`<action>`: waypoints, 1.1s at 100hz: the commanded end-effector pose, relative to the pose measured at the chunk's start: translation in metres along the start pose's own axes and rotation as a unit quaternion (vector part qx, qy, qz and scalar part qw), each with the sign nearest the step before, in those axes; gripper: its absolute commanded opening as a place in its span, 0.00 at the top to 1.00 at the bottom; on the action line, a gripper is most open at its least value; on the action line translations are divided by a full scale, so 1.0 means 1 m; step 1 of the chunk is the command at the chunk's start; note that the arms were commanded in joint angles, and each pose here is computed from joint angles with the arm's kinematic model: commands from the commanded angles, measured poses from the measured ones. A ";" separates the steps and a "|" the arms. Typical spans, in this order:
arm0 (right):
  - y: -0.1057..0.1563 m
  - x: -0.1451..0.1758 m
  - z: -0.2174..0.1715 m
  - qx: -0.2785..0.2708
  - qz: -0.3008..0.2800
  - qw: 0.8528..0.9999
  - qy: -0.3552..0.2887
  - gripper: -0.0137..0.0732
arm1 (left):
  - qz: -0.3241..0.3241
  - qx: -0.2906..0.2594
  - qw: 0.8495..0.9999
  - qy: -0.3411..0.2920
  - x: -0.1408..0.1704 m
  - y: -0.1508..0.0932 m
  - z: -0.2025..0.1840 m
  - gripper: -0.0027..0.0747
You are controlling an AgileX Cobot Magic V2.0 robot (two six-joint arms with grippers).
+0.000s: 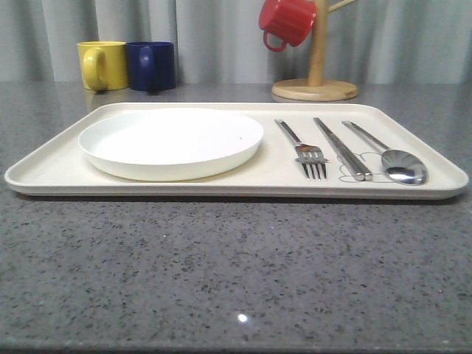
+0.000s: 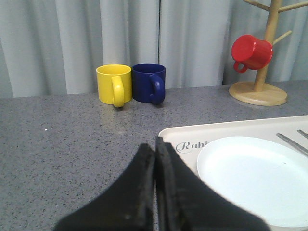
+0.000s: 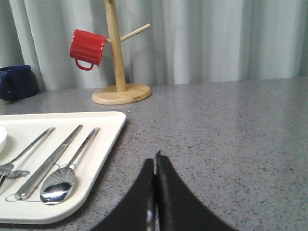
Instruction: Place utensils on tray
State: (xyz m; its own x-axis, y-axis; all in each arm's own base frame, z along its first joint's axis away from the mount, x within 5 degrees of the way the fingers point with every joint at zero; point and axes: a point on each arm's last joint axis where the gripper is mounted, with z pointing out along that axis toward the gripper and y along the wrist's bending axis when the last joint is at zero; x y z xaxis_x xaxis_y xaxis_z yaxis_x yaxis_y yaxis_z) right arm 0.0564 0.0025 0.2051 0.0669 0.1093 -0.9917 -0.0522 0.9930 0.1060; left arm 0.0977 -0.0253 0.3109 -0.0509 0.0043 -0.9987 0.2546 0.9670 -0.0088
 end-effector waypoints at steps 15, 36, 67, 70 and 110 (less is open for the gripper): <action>0.001 -0.015 -0.002 -0.004 -0.010 0.998 -0.062 0.92 | -0.002 -0.008 0.999 -0.044 -0.015 0.001 -0.001 0.99; 0.001 -0.015 -0.002 -0.004 -0.010 0.998 -0.062 0.92 | -0.002 -0.008 0.999 -0.044 -0.015 0.001 -0.001 0.99; 0.001 -0.015 -0.002 -0.004 -0.010 0.998 -0.062 0.92 | -0.002 -0.008 0.999 -0.044 -0.015 0.001 -0.001 0.99; 0.001 -0.015 -0.002 -0.004 -0.010 0.998 -0.062 0.92 | -0.001 -0.008 0.999 -0.044 -0.015 0.001 -0.001 0.99; 0.001 -0.015 -0.002 -0.004 -0.010 0.998 -0.062 0.92 | 0.023 -0.025 0.995 -0.089 -0.002 0.004 -0.011 0.99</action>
State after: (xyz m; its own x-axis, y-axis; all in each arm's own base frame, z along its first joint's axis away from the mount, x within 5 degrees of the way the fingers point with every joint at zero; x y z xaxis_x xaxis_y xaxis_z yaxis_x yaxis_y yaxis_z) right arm 0.0564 0.0025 0.2051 0.0671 0.1058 -0.9921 -0.0520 0.9934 0.1024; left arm 0.0918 -0.0197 0.3027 0.0190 0.0364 -0.9992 0.2093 0.9771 0.0396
